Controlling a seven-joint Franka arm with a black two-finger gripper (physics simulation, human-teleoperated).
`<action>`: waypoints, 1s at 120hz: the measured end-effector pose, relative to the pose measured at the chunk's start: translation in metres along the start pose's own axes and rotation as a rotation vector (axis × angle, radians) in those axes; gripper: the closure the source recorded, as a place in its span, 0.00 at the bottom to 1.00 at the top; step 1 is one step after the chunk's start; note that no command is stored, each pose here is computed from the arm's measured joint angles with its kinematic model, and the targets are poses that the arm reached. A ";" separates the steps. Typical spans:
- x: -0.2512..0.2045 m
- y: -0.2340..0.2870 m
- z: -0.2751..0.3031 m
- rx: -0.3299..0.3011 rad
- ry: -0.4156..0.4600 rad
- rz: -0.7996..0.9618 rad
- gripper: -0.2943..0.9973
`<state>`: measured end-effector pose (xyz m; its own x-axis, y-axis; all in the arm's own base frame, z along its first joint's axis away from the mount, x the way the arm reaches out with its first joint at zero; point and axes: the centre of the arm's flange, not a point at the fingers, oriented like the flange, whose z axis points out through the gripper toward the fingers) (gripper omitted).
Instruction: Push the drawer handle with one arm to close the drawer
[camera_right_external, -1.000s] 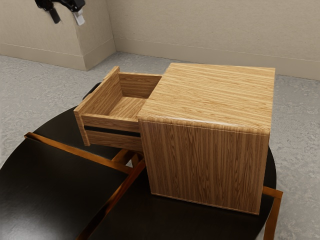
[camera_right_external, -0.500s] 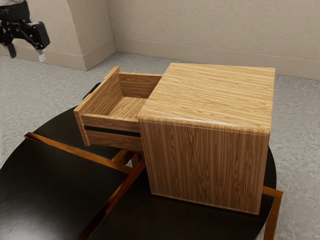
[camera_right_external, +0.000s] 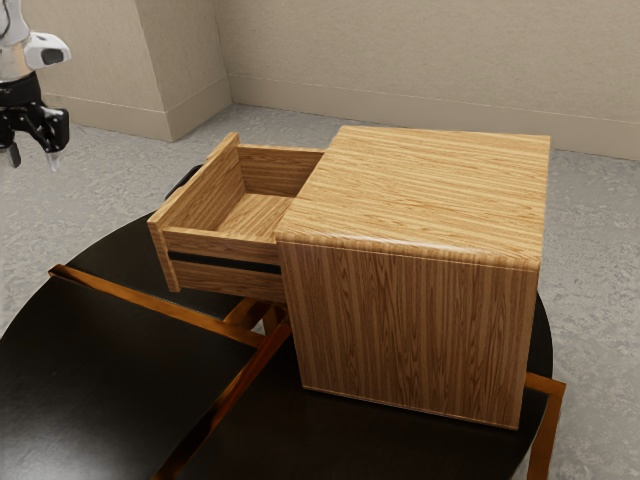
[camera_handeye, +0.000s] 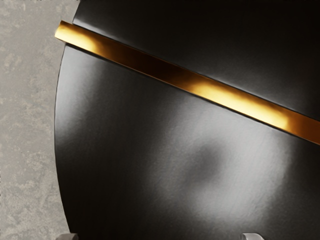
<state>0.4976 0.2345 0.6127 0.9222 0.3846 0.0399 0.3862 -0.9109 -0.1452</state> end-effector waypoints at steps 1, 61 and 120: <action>0.002 0.000 0.001 0.000 0.000 0.001 0.57; 0.036 0.040 0.039 -0.020 -0.018 0.082 0.82; 0.038 0.097 0.044 -0.109 -0.029 0.113 0.84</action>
<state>0.5690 0.1671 0.5566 0.9595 0.2816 0.0010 0.2814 -0.9588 -0.0388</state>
